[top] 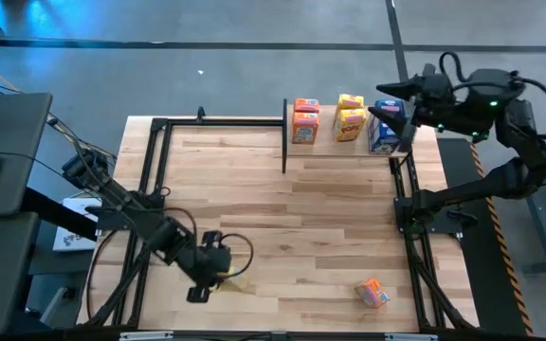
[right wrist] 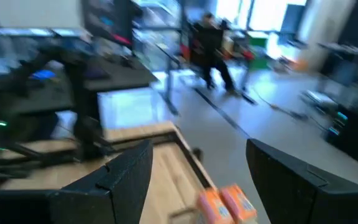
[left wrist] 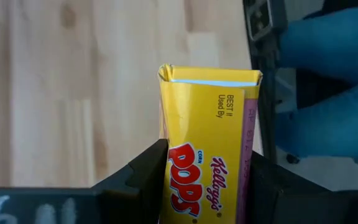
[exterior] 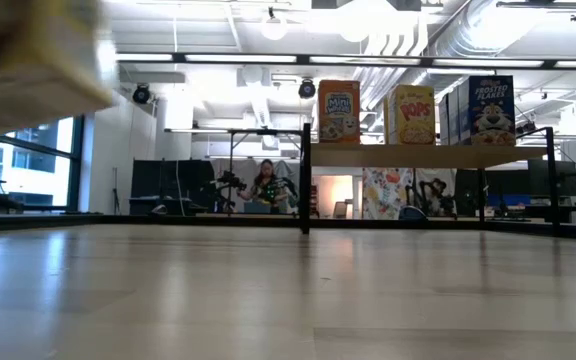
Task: Stack cereal on shelf
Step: Put the yellow cereal box on the shelf aligned with the other yellow cereal boxes
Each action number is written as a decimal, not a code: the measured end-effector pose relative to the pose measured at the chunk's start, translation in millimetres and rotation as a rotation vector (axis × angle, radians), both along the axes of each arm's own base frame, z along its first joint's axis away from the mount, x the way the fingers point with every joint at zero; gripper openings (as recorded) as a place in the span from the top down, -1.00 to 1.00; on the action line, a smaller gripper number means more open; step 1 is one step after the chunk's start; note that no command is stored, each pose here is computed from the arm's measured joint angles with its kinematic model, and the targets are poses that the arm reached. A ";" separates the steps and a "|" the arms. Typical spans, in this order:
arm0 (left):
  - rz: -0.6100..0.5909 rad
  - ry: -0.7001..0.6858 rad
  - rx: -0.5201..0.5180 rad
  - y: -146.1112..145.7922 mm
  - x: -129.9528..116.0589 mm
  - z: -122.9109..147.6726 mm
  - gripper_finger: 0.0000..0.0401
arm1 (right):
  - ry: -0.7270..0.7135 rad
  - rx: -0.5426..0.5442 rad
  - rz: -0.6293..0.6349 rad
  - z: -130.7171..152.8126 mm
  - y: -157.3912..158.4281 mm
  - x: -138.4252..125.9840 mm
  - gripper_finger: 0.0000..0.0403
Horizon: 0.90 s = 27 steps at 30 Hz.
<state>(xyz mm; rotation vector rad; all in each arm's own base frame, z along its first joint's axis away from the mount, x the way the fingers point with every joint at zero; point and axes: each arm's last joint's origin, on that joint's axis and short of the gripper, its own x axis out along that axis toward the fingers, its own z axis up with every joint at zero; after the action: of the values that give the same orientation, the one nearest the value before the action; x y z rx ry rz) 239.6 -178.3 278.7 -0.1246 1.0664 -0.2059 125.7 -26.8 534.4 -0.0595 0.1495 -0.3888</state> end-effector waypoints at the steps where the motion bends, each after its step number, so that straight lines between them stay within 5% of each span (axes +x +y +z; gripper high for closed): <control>1: 0.000 -0.010 0.007 4.3 3.8 1.9 0.27 | -0.022 -0.005 0.033 2.3 1.2 -1.6 -0.25; 7: -0.001 -0.054 0.057 30.1 22.4 8.4 0.27 | -0.214 -0.045 0.229 21.1 11.0 -27.3 -0.25; 20: 0.053 -0.117 0.217 98.6 53.0 10.5 0.27 | -0.524 -0.037 0.305 47.5 19.3 -67.5 -0.25; 27: 0.132 -0.145 0.286 142.7 64.4 12.5 0.27 | -0.575 0.017 0.323 50.6 20.9 -75.9 -0.25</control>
<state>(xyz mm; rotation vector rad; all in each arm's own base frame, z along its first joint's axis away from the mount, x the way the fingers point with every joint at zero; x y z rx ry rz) 304.0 -35.5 291.2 0.0765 0.9292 0.0566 49.8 -5.9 585.0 0.0458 -0.4208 -0.0709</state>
